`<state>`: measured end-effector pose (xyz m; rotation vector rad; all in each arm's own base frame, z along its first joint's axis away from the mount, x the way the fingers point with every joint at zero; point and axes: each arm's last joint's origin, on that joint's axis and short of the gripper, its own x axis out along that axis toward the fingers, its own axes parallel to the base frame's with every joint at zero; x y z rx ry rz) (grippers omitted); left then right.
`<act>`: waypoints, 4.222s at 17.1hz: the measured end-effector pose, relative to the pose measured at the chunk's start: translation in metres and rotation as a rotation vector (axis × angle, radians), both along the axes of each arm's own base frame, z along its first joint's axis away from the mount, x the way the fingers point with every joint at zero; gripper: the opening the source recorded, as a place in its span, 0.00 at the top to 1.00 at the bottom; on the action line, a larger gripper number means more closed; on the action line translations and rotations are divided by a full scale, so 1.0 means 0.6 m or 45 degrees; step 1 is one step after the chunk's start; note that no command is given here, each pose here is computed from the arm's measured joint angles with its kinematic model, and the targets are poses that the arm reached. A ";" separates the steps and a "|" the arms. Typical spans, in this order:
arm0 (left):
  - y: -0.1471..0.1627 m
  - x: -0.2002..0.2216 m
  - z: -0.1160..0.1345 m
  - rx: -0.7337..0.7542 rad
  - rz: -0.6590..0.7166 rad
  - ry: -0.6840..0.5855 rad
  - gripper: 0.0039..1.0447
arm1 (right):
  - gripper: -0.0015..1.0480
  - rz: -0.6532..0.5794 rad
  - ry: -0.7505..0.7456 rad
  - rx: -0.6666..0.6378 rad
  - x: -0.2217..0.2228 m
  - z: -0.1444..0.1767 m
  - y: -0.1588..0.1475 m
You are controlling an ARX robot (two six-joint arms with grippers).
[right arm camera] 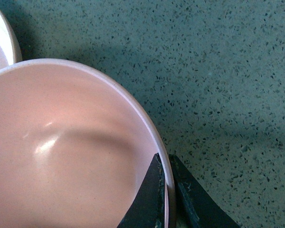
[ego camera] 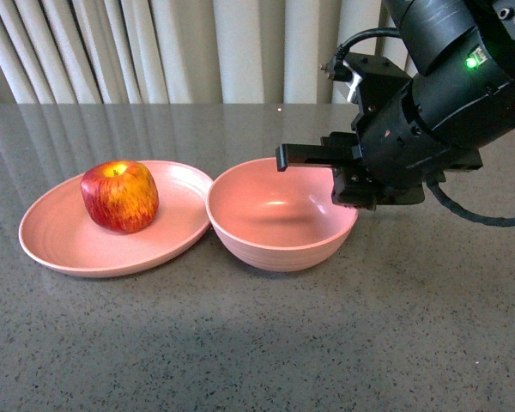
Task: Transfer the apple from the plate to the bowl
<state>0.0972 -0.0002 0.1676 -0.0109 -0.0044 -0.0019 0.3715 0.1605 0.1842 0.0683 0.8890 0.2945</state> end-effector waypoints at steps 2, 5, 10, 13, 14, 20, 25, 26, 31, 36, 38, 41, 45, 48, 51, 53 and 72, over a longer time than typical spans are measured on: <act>0.000 0.000 0.000 0.000 0.000 0.000 0.06 | 0.98 -0.012 0.003 0.004 0.004 0.000 0.002; 0.000 0.000 0.000 0.000 0.000 0.000 0.06 | 0.98 -0.031 0.024 -0.001 0.010 -0.009 0.004; 0.000 0.000 0.000 0.000 0.000 0.000 0.06 | 0.66 -0.026 0.023 0.007 0.011 -0.007 0.004; 0.000 0.000 0.000 0.000 0.000 0.000 0.06 | 0.34 -0.018 -0.074 0.068 -0.001 0.036 -0.001; 0.000 0.000 0.000 0.000 0.000 0.000 0.06 | 0.24 -0.014 -0.151 0.103 -0.014 0.064 -0.006; 0.000 0.000 0.000 0.000 0.001 0.000 0.06 | 0.32 -0.218 -1.068 0.041 -0.223 0.218 -0.040; 0.000 0.000 0.000 0.000 0.000 0.000 0.06 | 0.72 -0.427 -1.167 -0.048 -0.307 0.153 -0.158; 0.000 0.000 0.000 0.000 0.000 0.000 0.06 | 0.80 -0.395 -1.128 -0.064 -0.314 0.125 -0.167; 0.000 0.000 0.000 0.000 0.000 0.000 0.06 | 0.98 -0.383 -1.126 -0.082 -0.365 0.047 -0.226; 0.000 0.000 0.000 0.000 0.000 0.000 0.06 | 0.98 -0.386 -1.128 -0.083 -0.392 0.014 -0.248; 0.000 0.000 0.000 0.000 0.000 0.000 0.06 | 0.98 -0.360 -1.123 -0.072 -0.400 0.005 -0.259; 0.000 0.000 0.000 0.000 0.000 0.000 0.06 | 0.98 -0.379 -1.125 -0.080 -0.412 -0.006 -0.268; 0.000 0.000 0.000 0.000 0.000 0.000 0.06 | 0.98 -0.381 -1.161 -0.075 -0.425 -0.020 -0.268; 0.000 0.000 0.000 0.000 0.000 0.000 0.06 | 0.98 -0.380 -1.152 -0.077 -0.431 -0.022 -0.268; 0.000 0.000 0.000 0.000 0.000 0.000 0.06 | 0.98 -0.380 -1.148 -0.077 -0.437 -0.023 -0.268; 0.000 0.000 0.000 0.000 0.000 0.000 0.06 | 0.98 -0.380 -1.146 -0.078 -0.439 -0.024 -0.268; 0.000 0.000 0.000 0.000 0.000 0.000 0.06 | 0.05 -0.379 -1.139 -0.078 -0.457 -0.028 -0.268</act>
